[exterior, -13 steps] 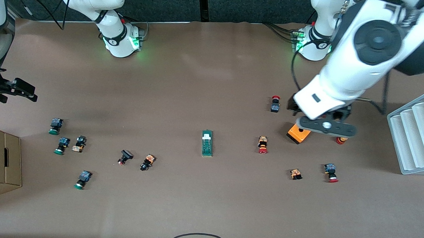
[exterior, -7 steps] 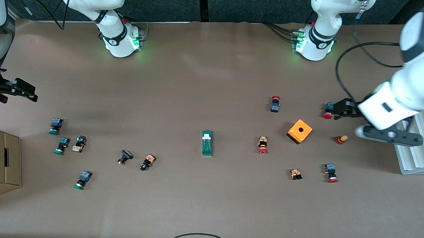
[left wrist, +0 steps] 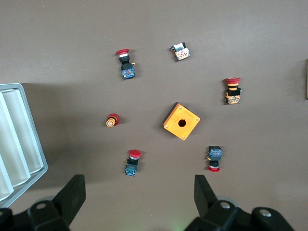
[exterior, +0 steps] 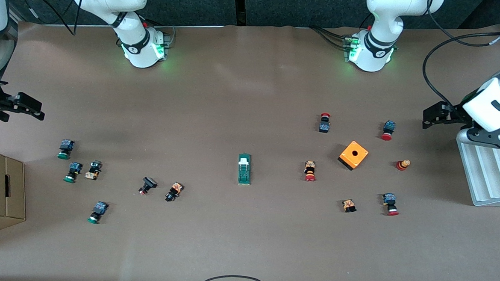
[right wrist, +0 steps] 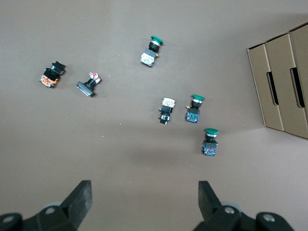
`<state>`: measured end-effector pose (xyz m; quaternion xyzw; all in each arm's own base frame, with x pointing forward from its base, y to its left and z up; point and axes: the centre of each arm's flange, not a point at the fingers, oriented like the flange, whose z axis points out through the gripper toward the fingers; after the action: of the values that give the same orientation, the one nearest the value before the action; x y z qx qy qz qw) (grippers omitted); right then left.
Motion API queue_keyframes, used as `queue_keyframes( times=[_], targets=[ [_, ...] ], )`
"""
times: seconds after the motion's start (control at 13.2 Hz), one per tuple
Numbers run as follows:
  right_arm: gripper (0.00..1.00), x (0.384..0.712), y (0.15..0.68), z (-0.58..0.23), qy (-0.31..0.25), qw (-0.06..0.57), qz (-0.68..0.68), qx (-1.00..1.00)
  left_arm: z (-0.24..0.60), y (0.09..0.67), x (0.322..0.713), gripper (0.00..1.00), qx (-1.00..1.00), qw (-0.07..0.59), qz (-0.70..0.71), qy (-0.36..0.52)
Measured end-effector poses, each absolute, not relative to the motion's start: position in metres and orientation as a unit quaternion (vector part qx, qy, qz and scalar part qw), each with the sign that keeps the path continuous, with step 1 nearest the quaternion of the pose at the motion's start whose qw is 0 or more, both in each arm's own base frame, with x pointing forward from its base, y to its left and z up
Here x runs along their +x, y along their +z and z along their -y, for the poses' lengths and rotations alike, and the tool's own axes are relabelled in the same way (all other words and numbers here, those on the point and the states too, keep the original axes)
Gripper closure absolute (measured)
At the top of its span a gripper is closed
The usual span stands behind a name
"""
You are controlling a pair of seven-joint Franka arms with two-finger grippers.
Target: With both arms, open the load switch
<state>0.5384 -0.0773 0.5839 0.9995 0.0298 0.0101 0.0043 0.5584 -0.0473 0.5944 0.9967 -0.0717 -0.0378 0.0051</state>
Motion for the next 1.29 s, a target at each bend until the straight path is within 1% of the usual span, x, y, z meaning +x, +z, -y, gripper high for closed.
queue_keyframes(
  times=[1.29],
  targets=[
    [0.0,0.5384,0.5839,0.0773,0.01,0.004,-0.03,0.999,0.049,0.5898,0.5565,0.0,0.997,0.003,0.071,-0.041]
  ],
)
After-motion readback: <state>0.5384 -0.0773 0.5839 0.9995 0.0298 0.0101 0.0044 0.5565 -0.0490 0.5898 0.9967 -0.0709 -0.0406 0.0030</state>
